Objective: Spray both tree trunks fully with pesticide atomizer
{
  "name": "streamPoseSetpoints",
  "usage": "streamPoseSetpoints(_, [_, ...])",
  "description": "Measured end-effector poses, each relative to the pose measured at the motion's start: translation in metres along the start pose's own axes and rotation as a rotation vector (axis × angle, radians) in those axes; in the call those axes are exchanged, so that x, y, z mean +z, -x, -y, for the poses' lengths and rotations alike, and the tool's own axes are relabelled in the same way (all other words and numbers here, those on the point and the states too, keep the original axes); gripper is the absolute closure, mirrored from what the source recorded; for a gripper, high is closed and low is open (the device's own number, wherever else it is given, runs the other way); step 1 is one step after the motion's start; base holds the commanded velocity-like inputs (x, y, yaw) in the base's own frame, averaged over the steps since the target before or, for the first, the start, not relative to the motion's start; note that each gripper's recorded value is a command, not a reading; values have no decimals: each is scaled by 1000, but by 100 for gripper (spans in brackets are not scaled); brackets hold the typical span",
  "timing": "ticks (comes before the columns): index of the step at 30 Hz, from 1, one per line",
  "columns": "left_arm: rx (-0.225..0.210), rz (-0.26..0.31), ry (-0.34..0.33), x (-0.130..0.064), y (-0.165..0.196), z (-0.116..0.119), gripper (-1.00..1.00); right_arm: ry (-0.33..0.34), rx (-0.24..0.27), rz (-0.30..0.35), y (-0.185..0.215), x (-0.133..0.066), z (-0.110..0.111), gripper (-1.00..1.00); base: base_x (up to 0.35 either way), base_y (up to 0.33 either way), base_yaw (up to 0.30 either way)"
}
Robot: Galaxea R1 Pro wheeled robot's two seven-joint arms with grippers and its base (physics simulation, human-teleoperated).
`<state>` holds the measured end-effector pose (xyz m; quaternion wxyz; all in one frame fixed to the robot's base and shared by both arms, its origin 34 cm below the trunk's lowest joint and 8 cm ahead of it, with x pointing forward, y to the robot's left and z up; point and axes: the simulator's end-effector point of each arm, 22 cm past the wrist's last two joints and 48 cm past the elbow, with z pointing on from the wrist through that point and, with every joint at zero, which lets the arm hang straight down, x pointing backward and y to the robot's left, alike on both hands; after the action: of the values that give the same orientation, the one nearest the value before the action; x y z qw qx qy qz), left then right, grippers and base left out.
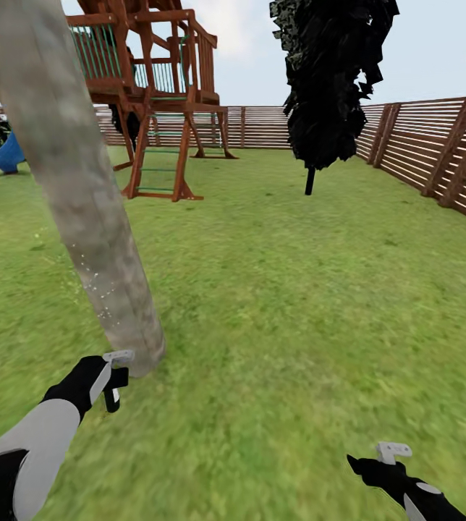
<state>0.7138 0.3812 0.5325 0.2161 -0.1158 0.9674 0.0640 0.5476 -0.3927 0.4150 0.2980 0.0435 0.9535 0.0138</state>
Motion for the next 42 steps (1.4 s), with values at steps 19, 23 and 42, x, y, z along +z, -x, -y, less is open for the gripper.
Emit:
streamPoseSetpoints(19, [6, -3, -5, 0, -2, 12, 100, 0, 0, 0, 0, 0, 0, -100, 70, -295, 265])
streamPoseSetpoints(23, [7, -3, -5, 0, -2, 12, 100, 0, 0, 0, 0, 0, 0, -100, 107, -307, 275])
streamPoseSetpoints(42, [7, -3, -7, 0, -3, 13, 100, 0, 0, 0, 0, 0, 0, -100, 137, -307, 157])
